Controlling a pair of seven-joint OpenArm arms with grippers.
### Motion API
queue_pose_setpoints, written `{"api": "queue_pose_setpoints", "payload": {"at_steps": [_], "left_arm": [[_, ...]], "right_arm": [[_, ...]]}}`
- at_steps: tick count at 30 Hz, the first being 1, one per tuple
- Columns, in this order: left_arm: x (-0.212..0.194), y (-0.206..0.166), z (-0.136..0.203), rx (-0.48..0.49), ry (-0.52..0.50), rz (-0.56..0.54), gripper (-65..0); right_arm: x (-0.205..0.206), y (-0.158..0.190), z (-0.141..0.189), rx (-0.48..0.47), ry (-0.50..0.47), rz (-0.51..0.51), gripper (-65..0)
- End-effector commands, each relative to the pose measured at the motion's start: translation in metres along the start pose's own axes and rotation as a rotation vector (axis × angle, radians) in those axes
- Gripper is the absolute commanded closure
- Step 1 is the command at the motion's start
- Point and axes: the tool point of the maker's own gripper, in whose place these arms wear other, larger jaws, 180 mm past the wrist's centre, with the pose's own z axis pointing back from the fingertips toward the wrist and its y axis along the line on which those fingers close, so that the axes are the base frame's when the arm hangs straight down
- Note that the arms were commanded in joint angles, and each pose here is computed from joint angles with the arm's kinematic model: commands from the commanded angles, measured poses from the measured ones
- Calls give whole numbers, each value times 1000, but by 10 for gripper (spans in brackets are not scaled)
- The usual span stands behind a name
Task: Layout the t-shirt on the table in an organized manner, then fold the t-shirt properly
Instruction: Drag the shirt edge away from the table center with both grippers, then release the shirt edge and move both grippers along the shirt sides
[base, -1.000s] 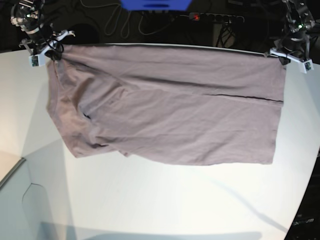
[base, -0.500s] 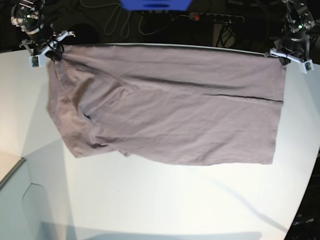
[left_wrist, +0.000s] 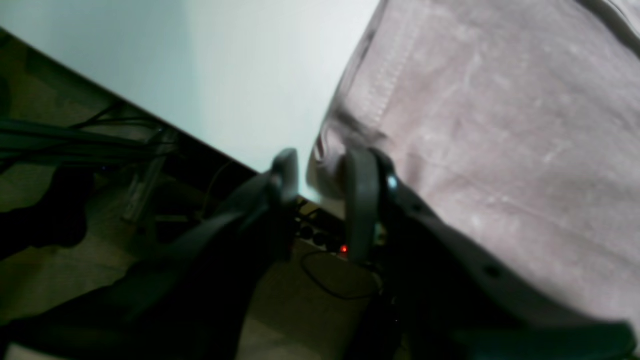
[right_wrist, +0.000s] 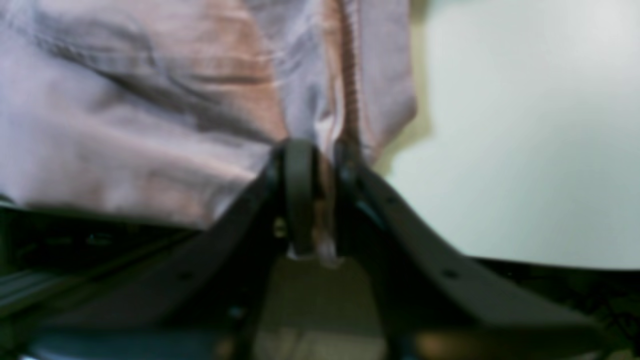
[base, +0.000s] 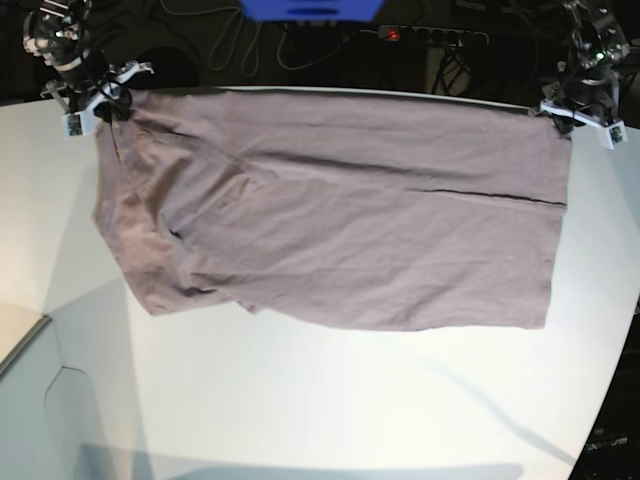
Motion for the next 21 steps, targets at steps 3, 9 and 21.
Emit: {"api": "queue_pose_setpoints", "payload": {"at_steps": [3,9,21], "left_arm": [[4,2,1,4,-2,-12,-167],[29,9,1,29,-63,20,-195],[40,-18,18,2,-88,39,-312]], "right_arm": [[14,-7,7,-26,-26,32,-194],[31,-17,13,-52,-89,-2,-224],[35,-15,12,-48,-101,-11,-225]]}}
